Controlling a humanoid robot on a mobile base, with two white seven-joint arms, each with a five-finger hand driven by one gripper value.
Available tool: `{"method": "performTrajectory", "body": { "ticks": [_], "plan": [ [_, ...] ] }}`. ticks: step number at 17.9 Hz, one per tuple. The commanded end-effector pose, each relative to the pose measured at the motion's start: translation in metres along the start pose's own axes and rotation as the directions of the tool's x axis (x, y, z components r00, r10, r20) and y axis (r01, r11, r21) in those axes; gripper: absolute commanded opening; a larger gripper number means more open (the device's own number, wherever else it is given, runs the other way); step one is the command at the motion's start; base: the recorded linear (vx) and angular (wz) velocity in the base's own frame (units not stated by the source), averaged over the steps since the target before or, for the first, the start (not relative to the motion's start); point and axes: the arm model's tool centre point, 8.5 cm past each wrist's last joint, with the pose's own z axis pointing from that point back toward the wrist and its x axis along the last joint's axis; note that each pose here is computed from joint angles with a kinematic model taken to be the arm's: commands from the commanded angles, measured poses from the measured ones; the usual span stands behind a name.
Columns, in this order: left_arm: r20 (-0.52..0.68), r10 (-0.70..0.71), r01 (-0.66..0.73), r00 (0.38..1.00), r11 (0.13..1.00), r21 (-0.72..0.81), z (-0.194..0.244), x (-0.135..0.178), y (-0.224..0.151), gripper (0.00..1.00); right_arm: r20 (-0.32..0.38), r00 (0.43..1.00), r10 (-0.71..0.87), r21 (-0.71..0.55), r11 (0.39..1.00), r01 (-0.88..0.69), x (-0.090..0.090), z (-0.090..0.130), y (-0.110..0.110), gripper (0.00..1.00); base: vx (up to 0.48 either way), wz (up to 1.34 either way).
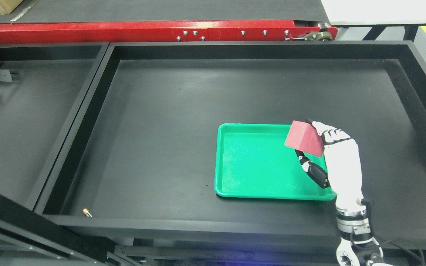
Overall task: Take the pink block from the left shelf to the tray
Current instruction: 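Lift the pink block out of the green tray with the right hand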
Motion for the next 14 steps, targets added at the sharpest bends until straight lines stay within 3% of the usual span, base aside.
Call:
{"method": "performTrajectory", "body": {
  "ticks": [1, 6, 10, 14],
  "plan": [
    [0.047, 0.008, -0.009, 0.999, 1.0, 0.014, -0.001, 0.025, 0.009, 1.0, -0.004, 1.0, 0.012, 0.016, 1.0, -0.012, -0.004, 0.01, -0.004, 0.02, -0.122, 0.0],
    [0.047, 0.008, -0.009, 0.999, 1.0, 0.014, -0.001, 0.025, 0.009, 1.0, 0.005, 1.0, 0.003, 0.016, 1.0, -0.003, -0.002, 0.01, -0.004, 0.03, -0.13, 0.0],
    [0.047, 0.008, -0.009, 0.999, 1.0, 0.014, -0.001, 0.025, 0.009, 1.0, 0.094, 0.994, -0.062, 0.018, 0.998, 0.061, 0.008, 0.011, -0.004, 0.04, -0.128, -0.03],
    [0.047, 0.008, -0.009, 0.999, 1.0, 0.014, -0.001, 0.025, 0.009, 1.0, 0.129, 0.988, -0.09, 0.043, 0.995, 0.085, 0.016, 0.01, 0.0, 0.04, -0.125, 0.09]
  ]
}}
